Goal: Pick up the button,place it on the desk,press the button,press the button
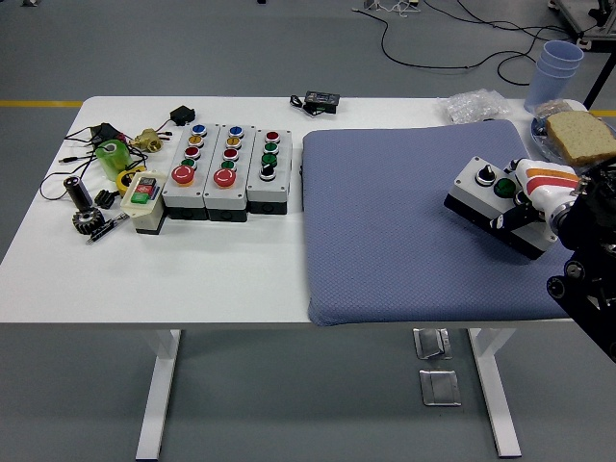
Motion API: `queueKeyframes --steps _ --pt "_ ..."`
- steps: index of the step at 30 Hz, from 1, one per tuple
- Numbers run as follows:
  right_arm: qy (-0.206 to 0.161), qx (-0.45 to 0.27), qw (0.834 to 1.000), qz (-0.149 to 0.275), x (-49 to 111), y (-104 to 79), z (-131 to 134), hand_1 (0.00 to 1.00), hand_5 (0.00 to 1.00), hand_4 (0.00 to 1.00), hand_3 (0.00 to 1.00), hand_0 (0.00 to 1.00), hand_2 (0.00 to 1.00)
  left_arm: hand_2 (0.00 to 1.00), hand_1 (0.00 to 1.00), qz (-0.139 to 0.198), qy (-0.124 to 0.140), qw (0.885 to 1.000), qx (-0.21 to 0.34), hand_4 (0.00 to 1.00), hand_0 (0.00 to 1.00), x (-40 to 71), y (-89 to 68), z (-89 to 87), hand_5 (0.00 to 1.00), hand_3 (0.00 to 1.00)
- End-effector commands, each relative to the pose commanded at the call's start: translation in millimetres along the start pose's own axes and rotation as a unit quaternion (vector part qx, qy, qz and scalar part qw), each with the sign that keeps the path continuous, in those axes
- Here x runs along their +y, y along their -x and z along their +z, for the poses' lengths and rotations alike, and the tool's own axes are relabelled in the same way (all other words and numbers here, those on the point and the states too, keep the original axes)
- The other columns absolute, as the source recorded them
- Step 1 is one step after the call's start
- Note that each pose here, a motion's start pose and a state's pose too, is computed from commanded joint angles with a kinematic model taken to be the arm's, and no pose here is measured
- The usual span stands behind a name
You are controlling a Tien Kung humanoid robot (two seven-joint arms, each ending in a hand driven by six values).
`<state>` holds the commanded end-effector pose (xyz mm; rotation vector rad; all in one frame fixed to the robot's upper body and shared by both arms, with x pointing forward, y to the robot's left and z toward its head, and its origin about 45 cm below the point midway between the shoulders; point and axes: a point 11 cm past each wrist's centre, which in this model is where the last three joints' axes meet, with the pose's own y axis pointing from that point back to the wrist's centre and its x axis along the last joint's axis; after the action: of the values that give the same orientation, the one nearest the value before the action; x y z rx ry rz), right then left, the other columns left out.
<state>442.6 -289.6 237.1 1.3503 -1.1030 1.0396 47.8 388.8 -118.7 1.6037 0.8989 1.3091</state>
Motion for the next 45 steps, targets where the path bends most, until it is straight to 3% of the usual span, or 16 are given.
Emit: queueKeyframes --steps 7,9,10,16,24,45 --pt "-0.147 0.03 0.989 -0.011 17.1 -4.5 -44 0.199 0.14 0.724 0.468 0.11 0.442 0.686 0.656 0.0 0.0 1.0 -0.003 0.321 0.649 0.1 0.4 0.2 0.853 0.577" --pt "-0.192 0.037 0.98 -0.034 24.0 -1.4 -59 0.199 0.14 0.724 0.468 0.11 0.442 0.686 0.656 0.0 0.0 1.0 -0.004 0.321 0.649 0.1 0.4 0.4 0.853 0.577" --pt "-0.209 0.043 0.976 -0.043 27.2 0.0 -66 0.21 0.139 0.672 0.478 0.116 0.452 0.685 0.655 0.0 0.0 1.0 -0.005 0.321 0.65 0.1 0.4 0.4 0.853 0.577" --pt "-0.257 0.071 0.96 -0.081 34.5 8.4 -92 0.211 0.143 0.679 0.481 0.125 0.454 0.683 0.655 0.0 0.002 1.0 -0.005 0.32 0.65 0.2 0.0 1.4 0.854 0.577" --pt "-0.272 0.09 0.954 -0.09 29.0 10.4 -102 0.219 0.138 0.678 0.483 0.133 0.454 0.683 0.655 0.002 0.005 1.0 -0.004 0.318 0.649 0.6 -1.7 4.9 0.855 0.576" --pt "-0.238 0.058 0.964 -0.105 12.0 23.3 -86 0.242 0.097 0.637 0.491 0.156 0.467 0.68 0.654 0.001 0.002 1.0 -0.008 0.319 0.649 0.5 0.4 3.0 0.858 0.575"
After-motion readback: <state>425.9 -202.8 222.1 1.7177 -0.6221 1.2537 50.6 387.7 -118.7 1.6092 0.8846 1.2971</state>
